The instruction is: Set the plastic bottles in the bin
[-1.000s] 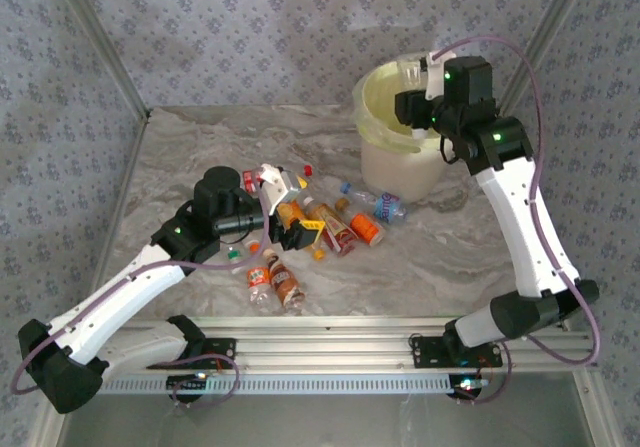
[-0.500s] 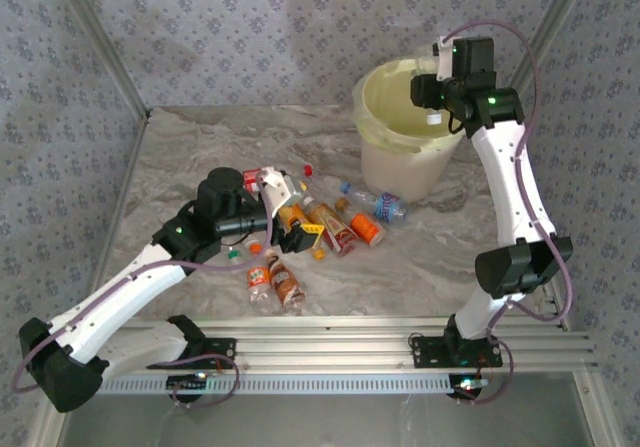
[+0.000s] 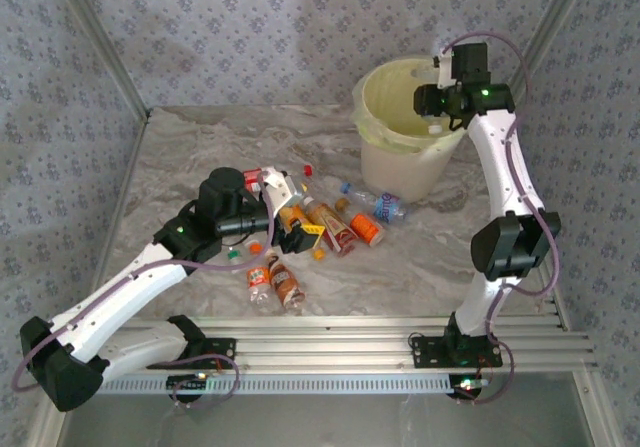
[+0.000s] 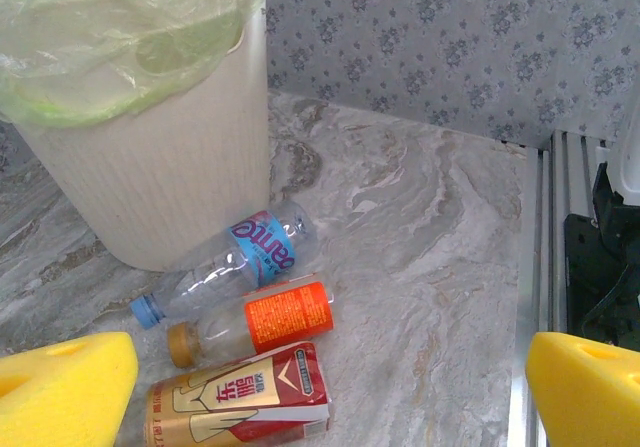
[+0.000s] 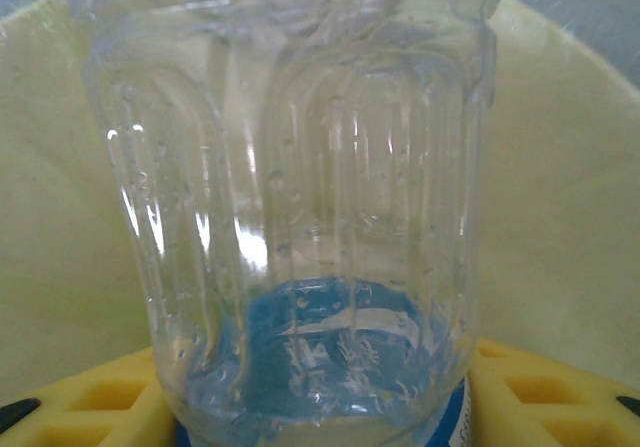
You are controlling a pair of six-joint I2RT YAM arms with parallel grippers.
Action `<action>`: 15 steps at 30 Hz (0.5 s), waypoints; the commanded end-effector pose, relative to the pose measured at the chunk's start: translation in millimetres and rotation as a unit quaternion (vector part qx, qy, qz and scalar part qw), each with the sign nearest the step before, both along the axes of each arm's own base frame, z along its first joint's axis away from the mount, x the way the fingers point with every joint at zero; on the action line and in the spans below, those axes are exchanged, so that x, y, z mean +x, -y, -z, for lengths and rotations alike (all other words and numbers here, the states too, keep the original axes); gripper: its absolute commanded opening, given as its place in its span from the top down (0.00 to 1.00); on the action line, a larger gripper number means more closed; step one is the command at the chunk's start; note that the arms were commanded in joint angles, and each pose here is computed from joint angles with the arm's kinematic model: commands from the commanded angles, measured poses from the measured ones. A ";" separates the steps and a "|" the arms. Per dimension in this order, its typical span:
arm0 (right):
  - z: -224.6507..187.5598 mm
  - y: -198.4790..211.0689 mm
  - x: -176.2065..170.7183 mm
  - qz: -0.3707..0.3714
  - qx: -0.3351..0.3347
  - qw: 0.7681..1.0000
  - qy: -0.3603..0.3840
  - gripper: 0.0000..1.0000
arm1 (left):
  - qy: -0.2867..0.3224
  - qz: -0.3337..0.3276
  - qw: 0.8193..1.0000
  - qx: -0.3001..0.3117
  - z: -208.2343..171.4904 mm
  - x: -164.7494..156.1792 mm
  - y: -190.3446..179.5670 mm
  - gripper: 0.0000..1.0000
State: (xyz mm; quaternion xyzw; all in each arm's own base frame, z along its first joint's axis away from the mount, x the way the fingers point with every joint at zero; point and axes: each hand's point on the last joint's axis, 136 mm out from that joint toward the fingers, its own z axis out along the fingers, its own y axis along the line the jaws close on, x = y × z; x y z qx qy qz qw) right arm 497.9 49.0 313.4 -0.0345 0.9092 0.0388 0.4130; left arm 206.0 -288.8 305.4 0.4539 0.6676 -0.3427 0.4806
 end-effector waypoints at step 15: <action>23.2 9.0 -4.2 0.014 -0.002 0.999 -0.032 0.27 | 0.006 0.017 1.000 -0.002 -7.8 -5.6 4.1 0.00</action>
